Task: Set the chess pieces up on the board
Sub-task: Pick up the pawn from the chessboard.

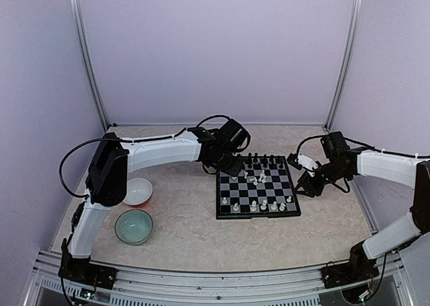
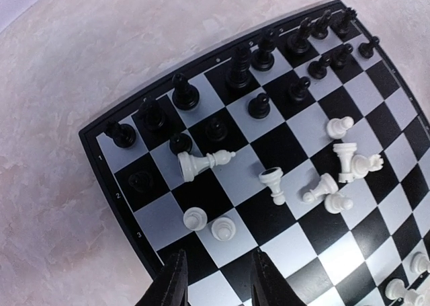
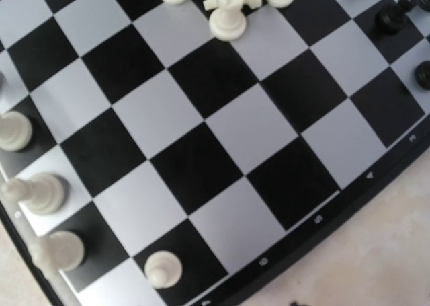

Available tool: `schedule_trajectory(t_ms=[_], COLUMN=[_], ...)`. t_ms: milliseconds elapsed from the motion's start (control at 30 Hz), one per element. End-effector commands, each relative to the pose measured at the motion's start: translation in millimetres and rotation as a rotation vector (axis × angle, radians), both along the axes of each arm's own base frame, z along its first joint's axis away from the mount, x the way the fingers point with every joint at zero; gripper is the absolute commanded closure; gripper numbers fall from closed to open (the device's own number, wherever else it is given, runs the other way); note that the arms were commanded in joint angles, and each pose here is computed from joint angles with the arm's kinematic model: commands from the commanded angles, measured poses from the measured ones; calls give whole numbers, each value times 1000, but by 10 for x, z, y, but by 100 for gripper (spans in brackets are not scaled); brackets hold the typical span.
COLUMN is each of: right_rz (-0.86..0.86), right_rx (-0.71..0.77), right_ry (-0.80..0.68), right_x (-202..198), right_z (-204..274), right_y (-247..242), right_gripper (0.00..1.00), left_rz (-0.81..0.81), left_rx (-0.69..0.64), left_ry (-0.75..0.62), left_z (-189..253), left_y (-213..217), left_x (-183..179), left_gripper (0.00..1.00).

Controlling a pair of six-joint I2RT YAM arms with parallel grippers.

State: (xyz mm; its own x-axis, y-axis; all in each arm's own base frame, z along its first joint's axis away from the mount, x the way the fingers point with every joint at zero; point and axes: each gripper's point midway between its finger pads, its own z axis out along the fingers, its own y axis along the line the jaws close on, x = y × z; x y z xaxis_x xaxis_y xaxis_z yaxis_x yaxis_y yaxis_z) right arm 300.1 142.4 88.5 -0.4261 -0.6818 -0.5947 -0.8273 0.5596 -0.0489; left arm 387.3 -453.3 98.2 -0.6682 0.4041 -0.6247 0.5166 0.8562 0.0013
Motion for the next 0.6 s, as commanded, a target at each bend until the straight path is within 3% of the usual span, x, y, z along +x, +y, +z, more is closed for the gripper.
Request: schedule_trajectory(t_ms=[0,567], right_rz=[17,22], right_rx=[-12,-19], right_ry=[20,31], right_x=[-64,-77], right_z=[-62,-104], right_y=[18,20], right_gripper=[54,54], left_rz=[2,-4], left_rx=[-1,-28], left_ry=[3,45], left_z=[-147,-441], left_y=[-34,-124], left_x=[117,236], left_gripper=[66,68])
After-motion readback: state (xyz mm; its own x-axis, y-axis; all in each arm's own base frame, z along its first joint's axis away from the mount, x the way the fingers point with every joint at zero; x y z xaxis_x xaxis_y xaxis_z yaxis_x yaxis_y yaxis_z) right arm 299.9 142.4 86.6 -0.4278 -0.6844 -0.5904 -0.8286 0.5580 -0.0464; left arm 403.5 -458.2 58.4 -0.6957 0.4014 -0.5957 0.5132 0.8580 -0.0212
